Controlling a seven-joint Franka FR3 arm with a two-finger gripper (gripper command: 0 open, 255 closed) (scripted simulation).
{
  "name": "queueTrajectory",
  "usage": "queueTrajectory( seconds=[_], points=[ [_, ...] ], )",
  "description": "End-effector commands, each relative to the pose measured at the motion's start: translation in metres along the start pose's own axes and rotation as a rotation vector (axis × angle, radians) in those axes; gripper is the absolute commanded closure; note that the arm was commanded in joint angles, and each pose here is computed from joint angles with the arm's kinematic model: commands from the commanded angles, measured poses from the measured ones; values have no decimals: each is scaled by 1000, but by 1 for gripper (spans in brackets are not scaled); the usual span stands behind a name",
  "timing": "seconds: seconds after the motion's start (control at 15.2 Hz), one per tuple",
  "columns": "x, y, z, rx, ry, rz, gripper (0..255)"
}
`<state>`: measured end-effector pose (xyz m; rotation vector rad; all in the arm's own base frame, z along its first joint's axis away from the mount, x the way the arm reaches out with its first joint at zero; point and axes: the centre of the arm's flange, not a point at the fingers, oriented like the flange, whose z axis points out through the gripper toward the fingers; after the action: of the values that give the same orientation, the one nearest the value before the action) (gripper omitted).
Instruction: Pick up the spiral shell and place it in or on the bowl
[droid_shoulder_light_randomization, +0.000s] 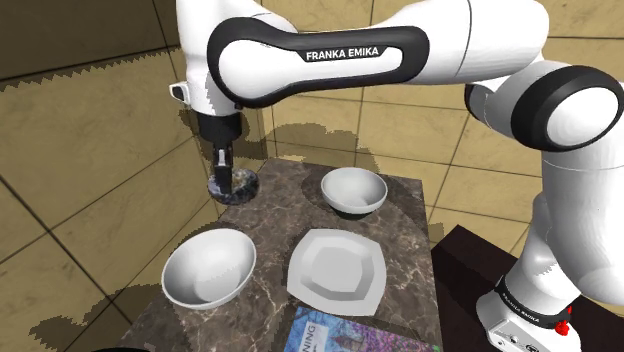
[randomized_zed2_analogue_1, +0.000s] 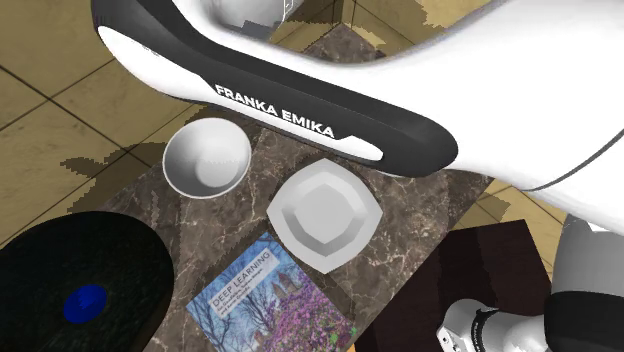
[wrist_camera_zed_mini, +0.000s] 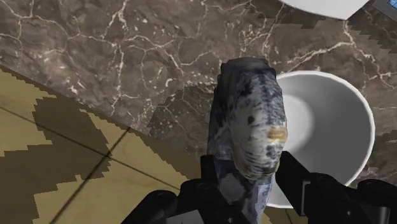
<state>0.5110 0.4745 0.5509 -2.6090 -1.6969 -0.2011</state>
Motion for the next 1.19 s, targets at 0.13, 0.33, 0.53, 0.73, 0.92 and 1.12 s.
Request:
queueTrajectory(
  seconds=[0.13,0.33,0.53,0.73,0.92,1.12],
  points=[
    [34,-42,0,0,0,1,255],
    [58,-73,-1,0,0,1,255],
    [69,-88,3,0,0,1,255],
    [67,-89,19,0,0,1,255],
    [65,-90,34,0,0,1,255],
    [63,-91,50,0,0,1,255]
  ],
)
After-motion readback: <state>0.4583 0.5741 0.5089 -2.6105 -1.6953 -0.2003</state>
